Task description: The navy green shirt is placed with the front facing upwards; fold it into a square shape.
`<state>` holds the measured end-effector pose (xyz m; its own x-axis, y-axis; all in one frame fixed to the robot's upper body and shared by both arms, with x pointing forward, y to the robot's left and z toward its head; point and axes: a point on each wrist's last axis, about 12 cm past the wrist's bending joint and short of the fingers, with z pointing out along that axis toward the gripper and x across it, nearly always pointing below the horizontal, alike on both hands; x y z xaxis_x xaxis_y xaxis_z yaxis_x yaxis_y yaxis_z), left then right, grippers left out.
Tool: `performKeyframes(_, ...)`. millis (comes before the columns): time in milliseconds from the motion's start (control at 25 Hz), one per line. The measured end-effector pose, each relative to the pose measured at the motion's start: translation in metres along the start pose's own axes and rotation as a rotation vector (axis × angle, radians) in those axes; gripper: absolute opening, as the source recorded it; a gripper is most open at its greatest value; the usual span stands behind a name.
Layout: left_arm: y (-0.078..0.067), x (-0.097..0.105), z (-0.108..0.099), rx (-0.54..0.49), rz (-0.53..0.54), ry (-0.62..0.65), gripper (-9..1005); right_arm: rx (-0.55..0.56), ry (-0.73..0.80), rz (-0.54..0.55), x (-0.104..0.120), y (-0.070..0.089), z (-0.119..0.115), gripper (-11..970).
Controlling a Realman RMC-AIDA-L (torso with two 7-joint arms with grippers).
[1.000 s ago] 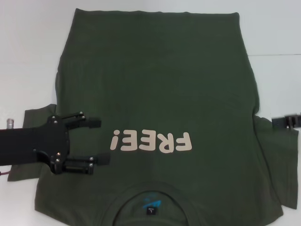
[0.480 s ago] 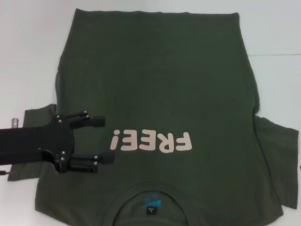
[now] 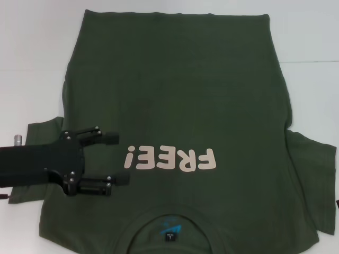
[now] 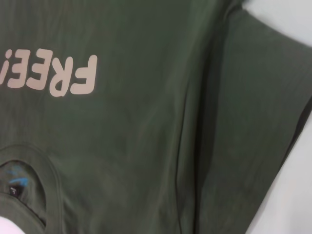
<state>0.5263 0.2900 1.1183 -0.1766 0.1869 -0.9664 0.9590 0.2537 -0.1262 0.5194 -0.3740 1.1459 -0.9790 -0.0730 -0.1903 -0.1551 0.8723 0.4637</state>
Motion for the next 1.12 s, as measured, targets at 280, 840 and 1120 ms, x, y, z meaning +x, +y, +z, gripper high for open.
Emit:
performKeyframes(280,-0.002,0.003,-0.001,-0.001,-0.009,0.001,933,0.013,0.009,0.009,-0.001,-0.004,0.015,883)
performKeyframes(840,-0.003,0.005,-0.002,-0.006,-0.009,0.006,933,-0.010,0.035,0.019,-0.002,-0.003,0.032,884)
performKeyframes(1120,-0.003,0.006,-0.002,-0.008,-0.008,0.011,932,-0.003,0.040,0.008,-0.004,-0.002,0.035,881)
